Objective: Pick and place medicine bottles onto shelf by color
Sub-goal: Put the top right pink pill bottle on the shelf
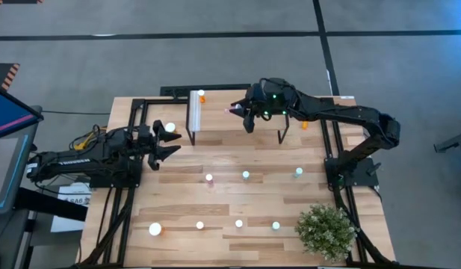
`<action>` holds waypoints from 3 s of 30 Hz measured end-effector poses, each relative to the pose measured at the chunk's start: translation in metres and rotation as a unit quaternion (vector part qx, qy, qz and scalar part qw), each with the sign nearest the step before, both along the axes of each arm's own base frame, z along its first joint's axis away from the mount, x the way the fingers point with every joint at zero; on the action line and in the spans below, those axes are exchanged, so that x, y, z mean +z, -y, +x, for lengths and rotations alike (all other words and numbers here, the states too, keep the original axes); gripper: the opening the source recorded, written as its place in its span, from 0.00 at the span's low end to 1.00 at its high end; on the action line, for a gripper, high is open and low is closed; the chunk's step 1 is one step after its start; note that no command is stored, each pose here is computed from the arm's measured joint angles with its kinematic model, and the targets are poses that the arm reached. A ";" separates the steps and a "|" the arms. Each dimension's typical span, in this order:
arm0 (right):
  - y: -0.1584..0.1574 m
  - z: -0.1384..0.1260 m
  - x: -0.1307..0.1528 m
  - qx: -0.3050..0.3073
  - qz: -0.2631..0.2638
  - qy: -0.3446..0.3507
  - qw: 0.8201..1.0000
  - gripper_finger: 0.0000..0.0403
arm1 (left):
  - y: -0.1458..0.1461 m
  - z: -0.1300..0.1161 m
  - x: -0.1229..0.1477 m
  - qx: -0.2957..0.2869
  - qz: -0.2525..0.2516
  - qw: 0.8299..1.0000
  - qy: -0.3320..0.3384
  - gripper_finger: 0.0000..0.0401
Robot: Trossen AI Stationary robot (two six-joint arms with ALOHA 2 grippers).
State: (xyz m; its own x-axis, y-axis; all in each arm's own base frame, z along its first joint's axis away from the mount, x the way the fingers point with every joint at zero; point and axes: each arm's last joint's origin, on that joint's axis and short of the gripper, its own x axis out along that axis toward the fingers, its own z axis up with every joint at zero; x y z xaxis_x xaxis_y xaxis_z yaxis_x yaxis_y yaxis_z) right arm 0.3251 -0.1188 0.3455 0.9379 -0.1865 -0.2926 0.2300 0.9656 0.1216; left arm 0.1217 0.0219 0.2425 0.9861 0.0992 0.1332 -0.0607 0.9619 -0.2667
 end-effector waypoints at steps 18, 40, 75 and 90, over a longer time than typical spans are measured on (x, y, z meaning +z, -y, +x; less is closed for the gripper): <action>0.005 0.020 0.010 0.007 0.000 -0.024 1.000 0.31 | 0.002 -0.003 0.004 -0.032 0.029 0.994 0.104 0.54; 0.059 0.084 -0.011 0.014 0.016 -0.236 0.972 0.31 | -0.001 0.002 -0.015 0.013 -0.004 1.000 0.028 0.54; 0.081 0.054 -0.025 -0.042 0.024 -0.364 0.930 0.31 | -0.004 0.001 -0.008 0.059 0.008 0.998 0.034 0.54; 0.084 0.046 -0.028 -0.049 0.044 -0.395 0.916 0.45 | -0.004 0.002 -0.009 0.056 -0.002 0.998 0.027 0.54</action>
